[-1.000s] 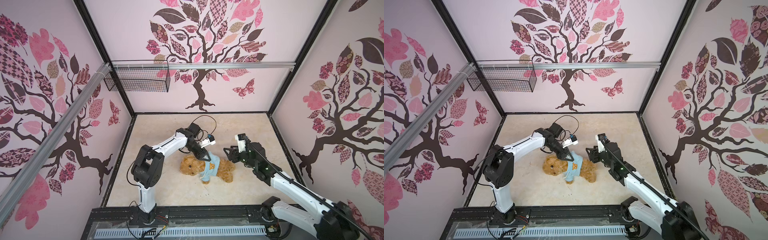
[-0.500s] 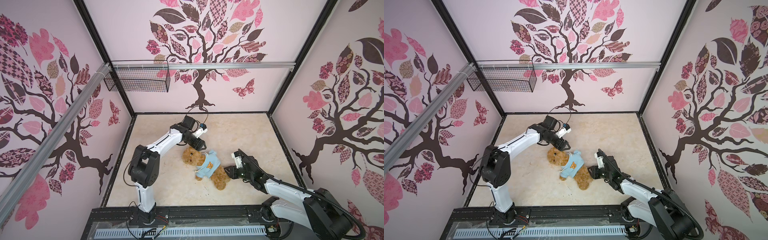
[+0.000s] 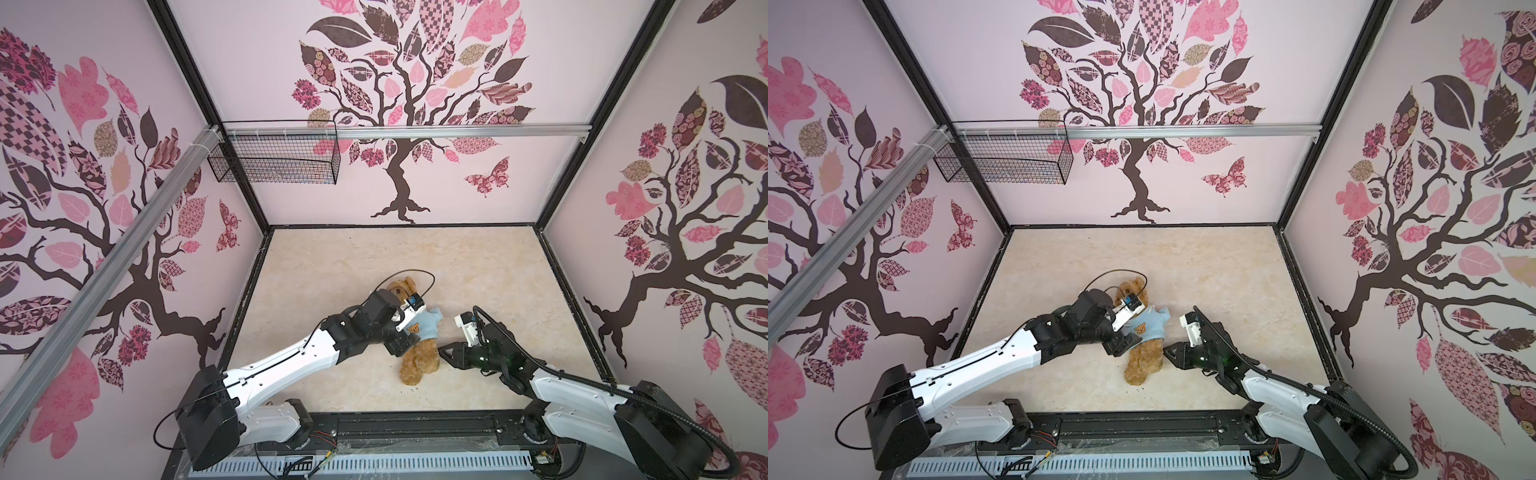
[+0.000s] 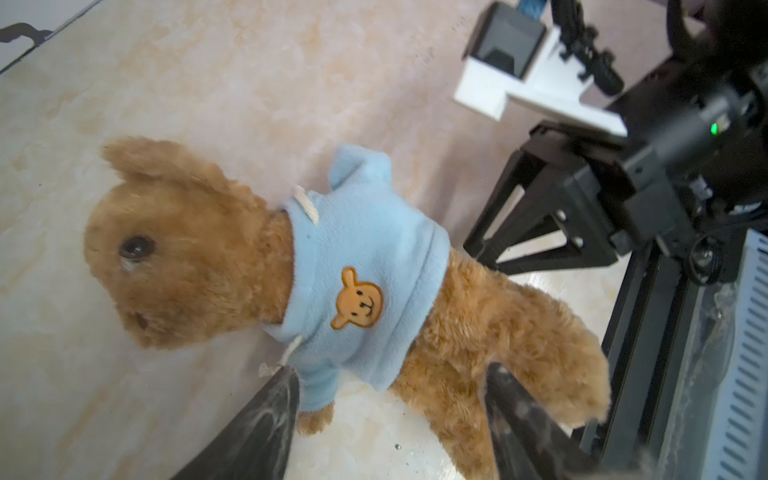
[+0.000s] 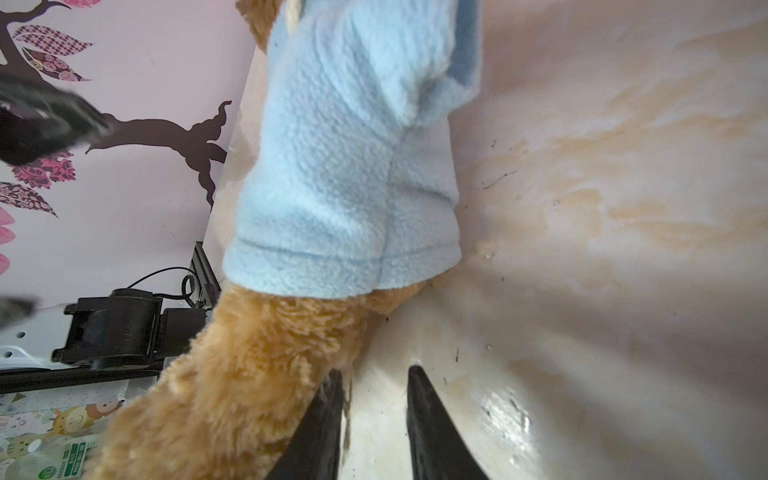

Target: Dress the teddy bear

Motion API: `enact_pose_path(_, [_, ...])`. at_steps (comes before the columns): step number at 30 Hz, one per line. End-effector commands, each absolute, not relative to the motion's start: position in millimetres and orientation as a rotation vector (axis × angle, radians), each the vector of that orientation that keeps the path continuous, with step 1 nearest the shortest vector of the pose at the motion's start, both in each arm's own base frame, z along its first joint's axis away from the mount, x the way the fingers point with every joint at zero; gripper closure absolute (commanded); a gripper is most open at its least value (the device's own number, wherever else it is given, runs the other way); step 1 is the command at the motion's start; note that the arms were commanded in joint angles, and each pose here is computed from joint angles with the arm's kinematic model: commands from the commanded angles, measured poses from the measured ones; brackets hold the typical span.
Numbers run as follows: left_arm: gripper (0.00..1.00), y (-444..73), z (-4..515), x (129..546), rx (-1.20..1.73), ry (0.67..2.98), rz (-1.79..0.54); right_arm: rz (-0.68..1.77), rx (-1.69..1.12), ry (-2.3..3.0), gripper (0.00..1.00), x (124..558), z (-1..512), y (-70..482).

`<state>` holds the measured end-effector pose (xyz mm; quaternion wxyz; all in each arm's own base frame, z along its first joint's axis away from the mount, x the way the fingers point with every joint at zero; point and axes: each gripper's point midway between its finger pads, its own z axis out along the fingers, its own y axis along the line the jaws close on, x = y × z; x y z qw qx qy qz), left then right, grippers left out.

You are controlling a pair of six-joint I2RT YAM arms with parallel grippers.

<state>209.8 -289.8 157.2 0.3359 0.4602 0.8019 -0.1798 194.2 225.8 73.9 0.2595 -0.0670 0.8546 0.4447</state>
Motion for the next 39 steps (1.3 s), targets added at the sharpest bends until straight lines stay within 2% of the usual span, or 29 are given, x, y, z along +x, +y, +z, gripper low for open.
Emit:
enact_pose_path(1, [0.29, -286, 151, 223, 1.226, 2.006, -0.351, 1.152, -0.206, 2.294, 0.67, 199, 81, 223])
enact_pose_path(6, [0.3, -288, 118, 223, 1.331, 2.053, -0.292, 1.052, -0.202, 2.247, 0.56, 208, 91, 213])
enact_pose_path(14, [0.28, -303, 103, 235, 1.294, 2.062, -0.292, 1.016, -0.216, 2.234, 0.45, 212, 96, 211])
enact_pose_path(19, [0.33, -316, 88, 239, 1.293, 2.066, -0.307, 0.975, -0.224, 2.216, 0.36, 217, 102, 209])
enact_pose_path(23, [0.43, -315, 80, 246, 1.271, 2.085, -0.257, 0.939, -0.232, 2.161, 0.32, 225, 117, 207])
enact_pose_path(28, [0.69, -318, 94, 251, 1.193, 2.065, -0.274, 0.958, -0.265, 2.104, 0.31, 231, 130, 214])
enact_pose_path(31, [0.81, -321, 100, 249, 1.166, 2.063, -0.315, 0.957, -0.272, 2.092, 0.28, 236, 131, 218])
enact_pose_path(37, [0.96, -325, 113, 247, 1.13, 2.073, -0.365, 0.912, -0.283, 2.073, 0.2, 245, 129, 224])
enact_pose_path(39, [0.99, -329, 119, 247, 1.114, 2.077, -0.394, 0.894, -0.298, 2.081, 0.11, 246, 124, 228])
